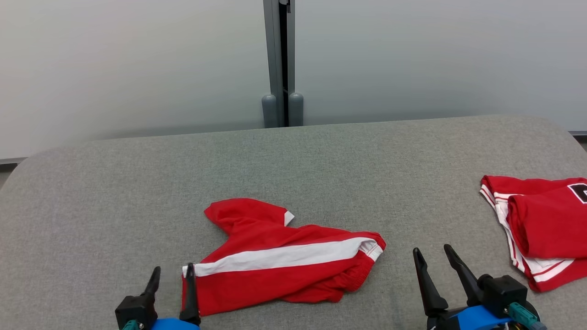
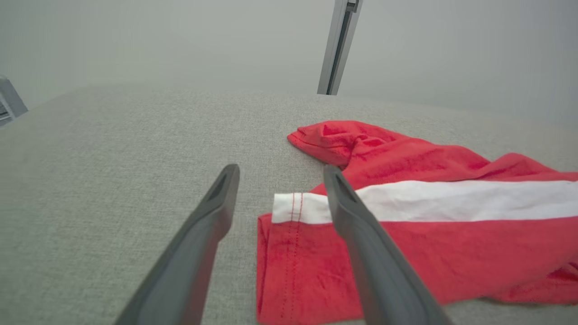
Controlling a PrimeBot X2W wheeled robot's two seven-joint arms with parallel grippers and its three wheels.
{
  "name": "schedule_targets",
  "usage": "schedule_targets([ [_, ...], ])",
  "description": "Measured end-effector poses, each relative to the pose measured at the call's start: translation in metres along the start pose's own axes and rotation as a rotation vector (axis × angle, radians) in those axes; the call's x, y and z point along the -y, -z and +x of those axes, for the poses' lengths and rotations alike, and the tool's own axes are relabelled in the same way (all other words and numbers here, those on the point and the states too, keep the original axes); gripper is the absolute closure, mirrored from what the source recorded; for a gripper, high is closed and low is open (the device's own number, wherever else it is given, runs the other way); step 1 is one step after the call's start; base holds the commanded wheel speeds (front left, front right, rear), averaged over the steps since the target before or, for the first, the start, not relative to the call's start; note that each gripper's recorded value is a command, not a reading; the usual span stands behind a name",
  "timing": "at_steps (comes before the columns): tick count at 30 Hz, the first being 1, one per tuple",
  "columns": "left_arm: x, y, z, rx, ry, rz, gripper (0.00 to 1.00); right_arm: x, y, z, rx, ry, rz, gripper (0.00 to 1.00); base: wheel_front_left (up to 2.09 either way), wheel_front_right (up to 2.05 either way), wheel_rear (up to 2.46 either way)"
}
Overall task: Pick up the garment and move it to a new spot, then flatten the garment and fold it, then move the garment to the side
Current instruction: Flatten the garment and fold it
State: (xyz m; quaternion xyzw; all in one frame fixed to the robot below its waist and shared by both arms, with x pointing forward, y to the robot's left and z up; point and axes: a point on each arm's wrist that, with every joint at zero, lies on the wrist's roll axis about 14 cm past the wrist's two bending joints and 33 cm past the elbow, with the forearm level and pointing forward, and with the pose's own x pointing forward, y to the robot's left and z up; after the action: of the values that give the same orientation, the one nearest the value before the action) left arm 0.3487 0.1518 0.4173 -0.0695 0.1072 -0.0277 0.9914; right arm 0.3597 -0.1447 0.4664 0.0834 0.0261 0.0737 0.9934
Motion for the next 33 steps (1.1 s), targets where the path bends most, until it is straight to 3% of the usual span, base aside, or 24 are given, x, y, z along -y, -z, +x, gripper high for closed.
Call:
schedule_targets([
  [10,-0.016,-0.002,-0.006,0.013,-0.063,0.045,0.0,0.003,0.005,0.001,-0.016,0.006,-0.013,0.0,0.0,0.0,0.0],
  [20,0.003,0.021,0.005,-0.069,0.036,-0.138,0.0,0.001,0.02,0.002,-0.064,-0.001,-0.008,0.0,0.0,0.0,0.0],
  [33,0.02,0.035,0.023,-0.138,0.087,-0.203,0.0,0.006,0.027,0.008,-0.088,0.01,-0.007,0.0,0.0,0.0,0.0],
])
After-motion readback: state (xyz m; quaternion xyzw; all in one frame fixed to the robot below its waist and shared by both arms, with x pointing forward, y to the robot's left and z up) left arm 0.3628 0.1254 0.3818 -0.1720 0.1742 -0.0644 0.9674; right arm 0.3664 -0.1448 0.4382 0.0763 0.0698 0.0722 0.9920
